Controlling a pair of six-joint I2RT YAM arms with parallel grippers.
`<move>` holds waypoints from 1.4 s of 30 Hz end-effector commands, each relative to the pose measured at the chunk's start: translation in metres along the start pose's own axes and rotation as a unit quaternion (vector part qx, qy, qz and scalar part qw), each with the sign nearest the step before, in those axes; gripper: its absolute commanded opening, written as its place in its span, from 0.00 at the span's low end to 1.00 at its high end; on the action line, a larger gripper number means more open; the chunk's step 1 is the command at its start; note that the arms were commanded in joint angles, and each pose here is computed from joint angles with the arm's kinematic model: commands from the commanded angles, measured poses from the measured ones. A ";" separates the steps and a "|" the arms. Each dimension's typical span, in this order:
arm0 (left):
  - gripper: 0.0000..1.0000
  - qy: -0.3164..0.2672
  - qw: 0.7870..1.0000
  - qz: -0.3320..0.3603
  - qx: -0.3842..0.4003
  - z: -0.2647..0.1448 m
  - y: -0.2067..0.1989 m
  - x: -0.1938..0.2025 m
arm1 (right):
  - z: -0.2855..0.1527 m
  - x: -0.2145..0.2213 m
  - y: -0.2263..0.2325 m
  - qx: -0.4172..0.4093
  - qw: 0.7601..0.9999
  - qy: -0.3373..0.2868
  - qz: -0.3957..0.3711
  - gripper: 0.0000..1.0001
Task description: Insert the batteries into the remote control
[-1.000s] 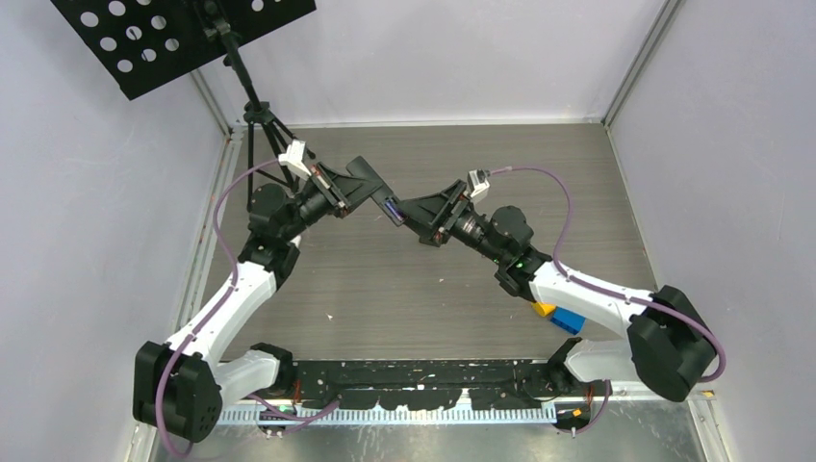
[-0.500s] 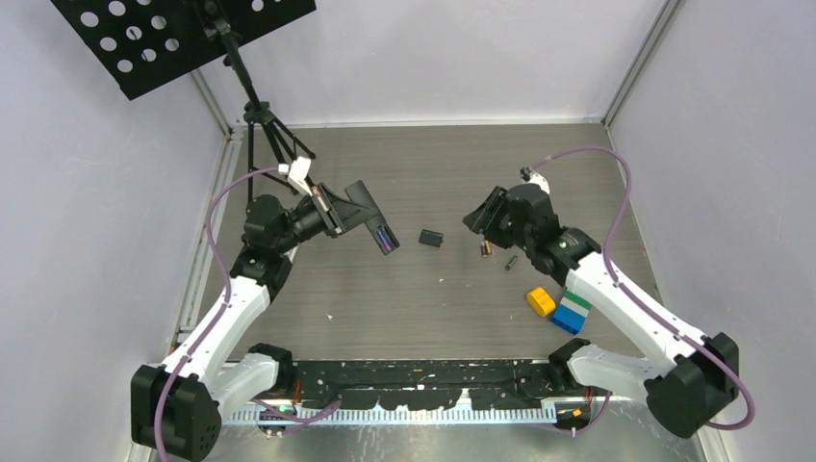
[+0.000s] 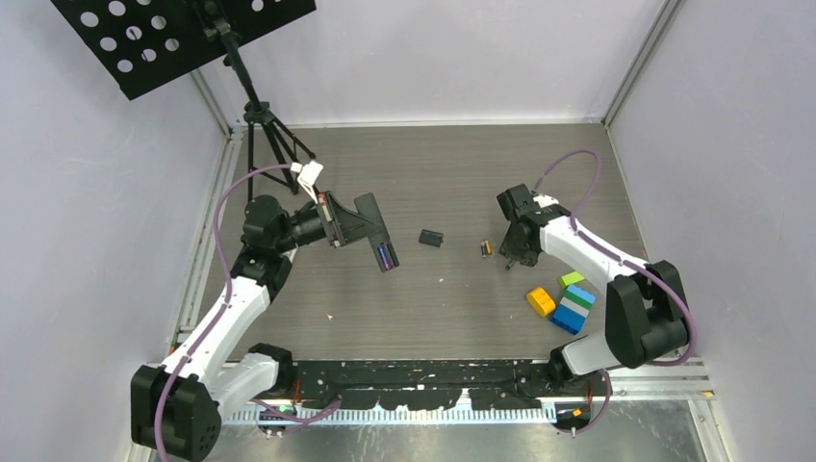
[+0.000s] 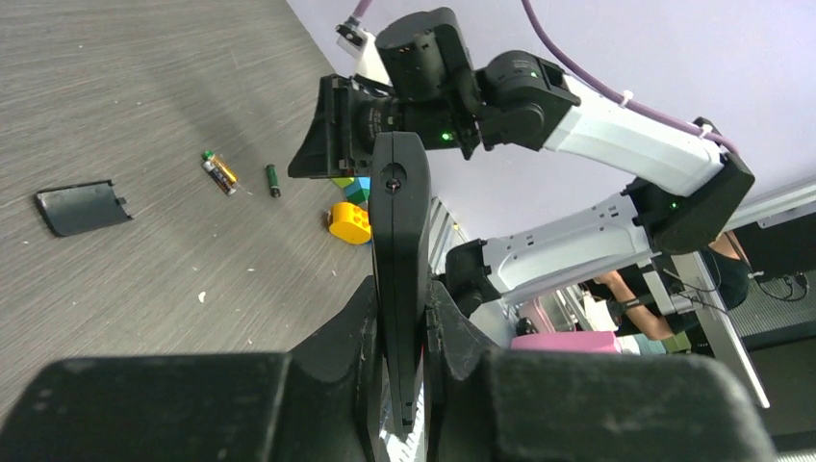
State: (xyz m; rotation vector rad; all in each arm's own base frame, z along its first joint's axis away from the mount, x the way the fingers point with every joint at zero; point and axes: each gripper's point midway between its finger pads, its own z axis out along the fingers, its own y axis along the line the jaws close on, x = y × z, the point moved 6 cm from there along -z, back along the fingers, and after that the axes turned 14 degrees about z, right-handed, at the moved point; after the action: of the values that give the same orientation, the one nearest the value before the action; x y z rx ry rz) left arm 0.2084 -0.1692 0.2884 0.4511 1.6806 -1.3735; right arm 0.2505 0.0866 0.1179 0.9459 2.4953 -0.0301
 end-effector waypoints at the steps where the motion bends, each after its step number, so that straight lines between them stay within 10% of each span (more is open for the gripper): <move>1: 0.00 -0.004 0.999 0.039 0.031 -0.003 -0.009 -0.004 | 0.014 -0.006 -0.004 0.019 1.000 -0.012 0.012 0.40; 16: 0.00 -0.003 1.000 0.022 0.015 0.000 -0.002 -0.004 | 0.045 0.006 0.006 0.012 0.999 0.031 -0.006 0.34; 33: 0.00 0.013 1.000 -0.027 0.001 0.011 0.003 0.005 | 0.002 -0.003 0.019 -0.081 0.997 -0.004 0.017 0.01; 38: 0.00 0.015 0.999 -0.050 -0.013 0.021 0.010 0.007 | -0.079 -0.015 0.045 -0.295 0.955 -0.027 0.004 0.01; 42: 0.00 0.008 0.998 -0.068 -0.012 0.027 0.011 0.002 | -0.155 -0.007 0.058 -0.504 0.861 0.001 -0.068 0.01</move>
State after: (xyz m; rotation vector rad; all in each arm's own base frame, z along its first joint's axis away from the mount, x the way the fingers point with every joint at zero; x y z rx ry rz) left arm 0.2187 -0.1872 0.2628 0.3670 1.8231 -1.4372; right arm 0.2465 0.1229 0.2088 0.6857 2.2271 0.6705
